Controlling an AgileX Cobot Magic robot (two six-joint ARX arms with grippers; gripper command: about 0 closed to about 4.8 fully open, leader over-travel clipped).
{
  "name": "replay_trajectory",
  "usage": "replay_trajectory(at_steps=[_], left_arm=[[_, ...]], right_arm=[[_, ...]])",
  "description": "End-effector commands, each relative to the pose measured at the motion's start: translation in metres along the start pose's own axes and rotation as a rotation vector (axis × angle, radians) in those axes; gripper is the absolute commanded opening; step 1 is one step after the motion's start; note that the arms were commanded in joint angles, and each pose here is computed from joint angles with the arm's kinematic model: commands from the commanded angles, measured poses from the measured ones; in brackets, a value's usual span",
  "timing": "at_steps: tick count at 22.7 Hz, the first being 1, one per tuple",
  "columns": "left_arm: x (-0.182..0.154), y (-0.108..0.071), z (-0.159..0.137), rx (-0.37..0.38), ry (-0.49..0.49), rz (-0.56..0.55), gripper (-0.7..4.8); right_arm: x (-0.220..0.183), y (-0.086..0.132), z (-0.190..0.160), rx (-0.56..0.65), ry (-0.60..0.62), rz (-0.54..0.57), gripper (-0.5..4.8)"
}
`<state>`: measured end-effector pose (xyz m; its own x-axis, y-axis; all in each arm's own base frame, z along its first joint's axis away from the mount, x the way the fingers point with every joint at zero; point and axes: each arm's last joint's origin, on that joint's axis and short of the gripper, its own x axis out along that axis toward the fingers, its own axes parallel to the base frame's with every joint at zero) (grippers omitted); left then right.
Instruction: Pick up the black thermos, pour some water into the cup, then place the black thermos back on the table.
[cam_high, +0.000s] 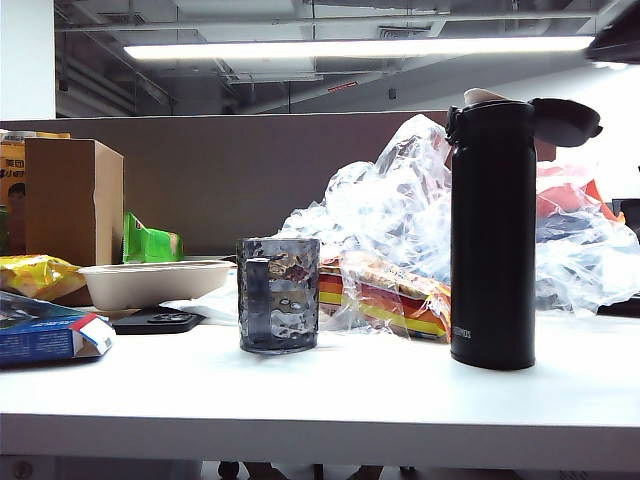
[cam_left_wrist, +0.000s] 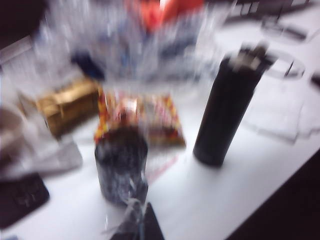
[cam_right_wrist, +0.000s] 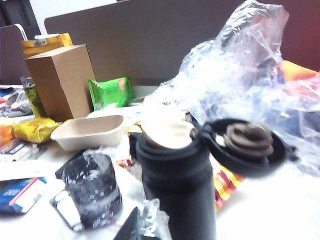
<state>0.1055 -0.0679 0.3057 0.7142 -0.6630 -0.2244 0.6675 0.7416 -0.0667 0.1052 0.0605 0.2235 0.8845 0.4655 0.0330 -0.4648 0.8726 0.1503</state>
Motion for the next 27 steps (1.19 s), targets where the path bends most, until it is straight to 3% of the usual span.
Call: replay_trajectory(at_steps=[1, 6, 12, 19, 24, 27], left_arm=[[-0.02, -0.004, -0.01, 0.019, -0.078, 0.004, -0.06], [-0.034, -0.006, -0.036, -0.04, -0.132, 0.012, -0.06], [-0.017, -0.002, -0.075, -0.134, -0.178, -0.002, -0.06], [0.008, 0.003, -0.127, -0.156, -0.111, -0.032, -0.06], [0.016, 0.006, -0.152, -0.158, -0.082, -0.025, -0.06], [0.016, 0.006, -0.156, -0.15, -0.042, -0.015, -0.06]], right_arm=[[-0.016, -0.001, -0.003, 0.002, 0.035, -0.003, -0.03], [-0.035, -0.004, -0.013, 0.0, 0.086, -0.011, -0.03], [-0.036, -0.007, -0.038, 0.006, 0.154, -0.021, -0.03], [-0.028, -0.012, -0.073, 0.022, 0.205, -0.031, -0.03], [-0.028, -0.013, -0.074, 0.024, 0.207, -0.037, -0.03], [-0.028, -0.011, -0.074, 0.03, 0.217, 0.02, 0.07]])
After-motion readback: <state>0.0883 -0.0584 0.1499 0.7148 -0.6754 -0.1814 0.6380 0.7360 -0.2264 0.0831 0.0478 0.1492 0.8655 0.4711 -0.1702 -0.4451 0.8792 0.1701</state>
